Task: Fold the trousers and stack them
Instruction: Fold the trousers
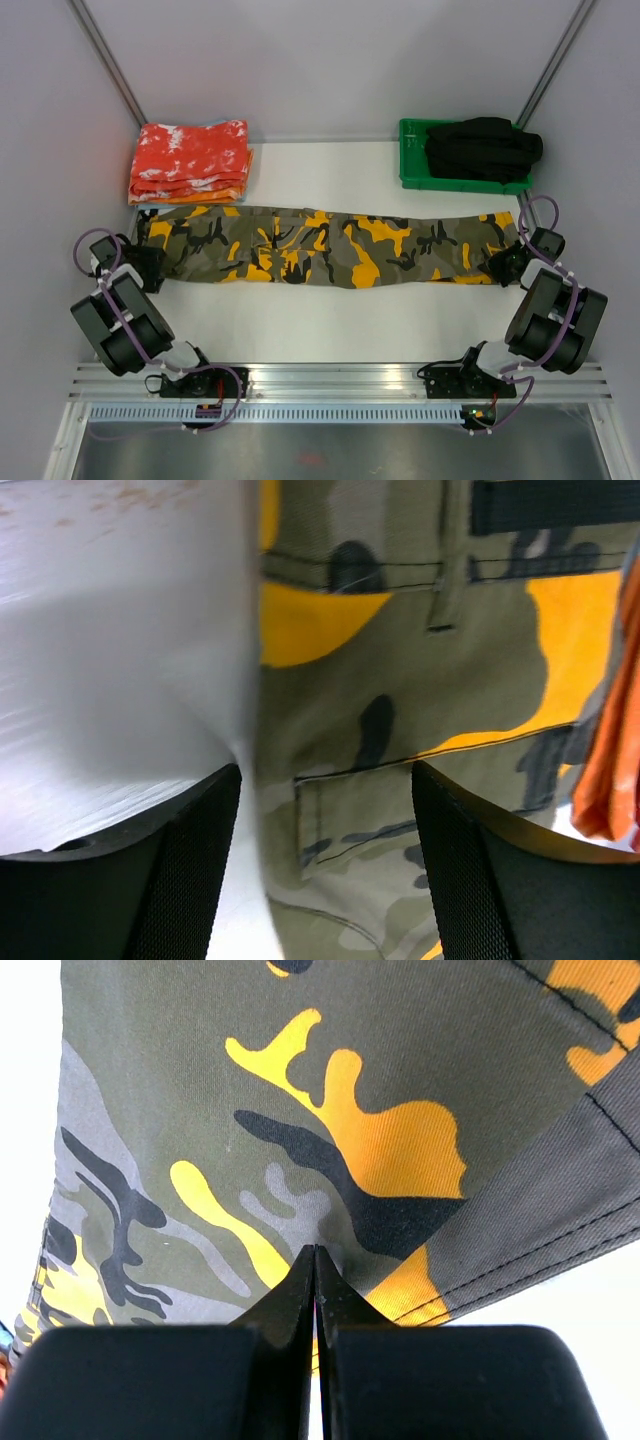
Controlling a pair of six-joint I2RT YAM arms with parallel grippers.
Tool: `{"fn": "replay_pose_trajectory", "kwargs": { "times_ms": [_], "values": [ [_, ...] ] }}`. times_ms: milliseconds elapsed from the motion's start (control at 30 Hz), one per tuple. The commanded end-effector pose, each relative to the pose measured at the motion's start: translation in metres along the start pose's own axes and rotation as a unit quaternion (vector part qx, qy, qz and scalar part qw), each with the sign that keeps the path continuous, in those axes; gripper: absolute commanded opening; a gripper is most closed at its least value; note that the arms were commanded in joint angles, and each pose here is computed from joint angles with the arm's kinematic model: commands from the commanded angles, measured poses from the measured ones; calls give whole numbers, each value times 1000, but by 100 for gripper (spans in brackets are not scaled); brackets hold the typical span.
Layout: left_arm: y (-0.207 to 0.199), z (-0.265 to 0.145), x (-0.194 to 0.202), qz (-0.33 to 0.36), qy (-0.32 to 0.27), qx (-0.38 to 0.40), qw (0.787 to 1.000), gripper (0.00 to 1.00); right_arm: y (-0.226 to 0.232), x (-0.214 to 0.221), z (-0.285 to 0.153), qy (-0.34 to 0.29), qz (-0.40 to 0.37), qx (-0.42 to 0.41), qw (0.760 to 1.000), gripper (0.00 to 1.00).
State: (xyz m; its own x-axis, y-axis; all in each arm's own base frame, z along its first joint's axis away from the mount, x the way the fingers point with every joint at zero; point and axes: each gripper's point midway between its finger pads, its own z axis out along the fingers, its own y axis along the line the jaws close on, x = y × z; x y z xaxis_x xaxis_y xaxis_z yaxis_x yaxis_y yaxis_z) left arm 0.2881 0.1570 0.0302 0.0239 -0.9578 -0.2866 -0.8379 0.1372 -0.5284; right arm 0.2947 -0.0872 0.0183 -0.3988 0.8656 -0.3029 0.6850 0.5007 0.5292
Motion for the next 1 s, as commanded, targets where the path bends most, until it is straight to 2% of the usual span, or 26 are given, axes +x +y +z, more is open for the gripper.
{"fn": "replay_pose_trajectory", "kwargs": {
  "times_ms": [0,67,133,233,367,533,667,800,967],
  "values": [
    [-18,8,-8,7,-6,39,999,75,13,-15,-2,-16,-7,-12,1000,0],
    [-17,9,-11,12,-11,38,999,69,13,-16,-2,-17,-8,-10,1000,0],
    [-18,9,-14,14,-17,37,999,58,11,-17,-2,-18,-7,-6,1000,0],
    [-17,11,-13,15,-13,33,999,26,9,-16,0,-16,-4,-2,1000,0],
    [-12,12,-9,18,-5,24,1000,2,6,-14,1,-12,3,6,1000,0],
    [-2,-3,-4,19,2,-3,1000,2,-1,-12,1,-17,13,20,1000,0],
    [13,-34,-16,27,-47,-47,997,2,-9,-11,-4,-27,26,44,998,0],
    [12,-62,-25,29,-79,-54,995,2,-25,-12,-15,-54,32,83,995,0],
    [13,-67,-17,52,-59,-52,996,2,-24,-4,-21,-47,23,66,996,0]
  ]
}}
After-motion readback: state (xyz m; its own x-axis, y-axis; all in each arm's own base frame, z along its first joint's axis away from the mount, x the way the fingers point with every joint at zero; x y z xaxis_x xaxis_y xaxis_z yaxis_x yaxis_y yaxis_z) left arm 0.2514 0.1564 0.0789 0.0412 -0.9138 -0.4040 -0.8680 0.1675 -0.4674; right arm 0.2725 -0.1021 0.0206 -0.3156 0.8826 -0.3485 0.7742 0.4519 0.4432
